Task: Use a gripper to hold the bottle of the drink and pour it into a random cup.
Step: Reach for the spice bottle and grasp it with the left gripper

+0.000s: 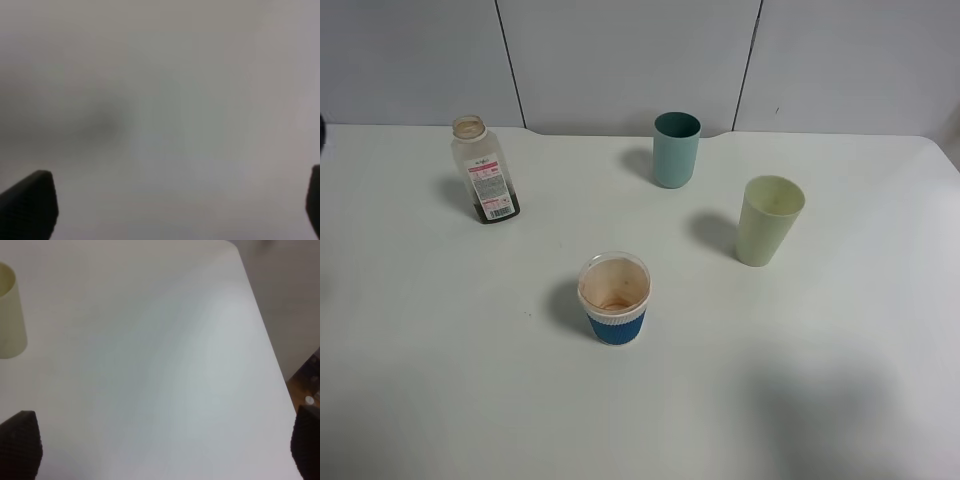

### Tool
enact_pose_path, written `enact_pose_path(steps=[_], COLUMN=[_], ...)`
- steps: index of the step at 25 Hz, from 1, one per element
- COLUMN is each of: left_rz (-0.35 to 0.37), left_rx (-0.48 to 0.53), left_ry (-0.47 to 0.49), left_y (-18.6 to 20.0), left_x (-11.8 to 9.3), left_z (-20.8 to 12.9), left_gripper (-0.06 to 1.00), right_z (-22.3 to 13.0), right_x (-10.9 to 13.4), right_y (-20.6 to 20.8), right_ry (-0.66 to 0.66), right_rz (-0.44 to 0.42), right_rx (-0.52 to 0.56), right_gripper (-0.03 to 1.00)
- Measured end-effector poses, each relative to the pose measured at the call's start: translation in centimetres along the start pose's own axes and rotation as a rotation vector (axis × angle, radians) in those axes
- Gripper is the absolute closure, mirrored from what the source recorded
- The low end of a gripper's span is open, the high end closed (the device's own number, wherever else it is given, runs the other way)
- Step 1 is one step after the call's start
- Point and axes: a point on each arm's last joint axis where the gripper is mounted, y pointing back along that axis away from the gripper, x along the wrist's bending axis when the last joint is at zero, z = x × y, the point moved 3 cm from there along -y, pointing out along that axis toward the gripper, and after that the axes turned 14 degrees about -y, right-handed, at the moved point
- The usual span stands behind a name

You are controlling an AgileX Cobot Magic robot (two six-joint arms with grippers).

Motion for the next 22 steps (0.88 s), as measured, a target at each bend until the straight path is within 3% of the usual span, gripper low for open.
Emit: enact_pose_path(steps=[7, 10, 14, 22], left_rz=[-0.086, -0.086, -0.077, -0.053], left_rx=[0.203, 0.228, 0.142, -0.107], left_ry=[-0.064, -0.123, -0.152, -0.109], left_y=[-5.3, -7.0, -9.0, -12.8], left_x=[-0.7, -0.9, -1.3, -2.1], left_z=[0.2, 0.6, 2.2, 4.2], left_gripper=[-0.04, -0.04, -0.04, -0.04], right_z=[0.0, 0.0, 0.0, 0.0], right_x=[0.0, 0.0, 0.0, 0.0], right_y=[0.0, 0.0, 0.0, 0.0], right_ry=[0.000, 0.000, 0.000, 0.000], right_rz=[0.000, 0.000, 0.000, 0.000], right_rx=[0.000, 0.000, 0.000, 0.000], right_gripper=[-0.02, -0.02, -0.02, -0.02])
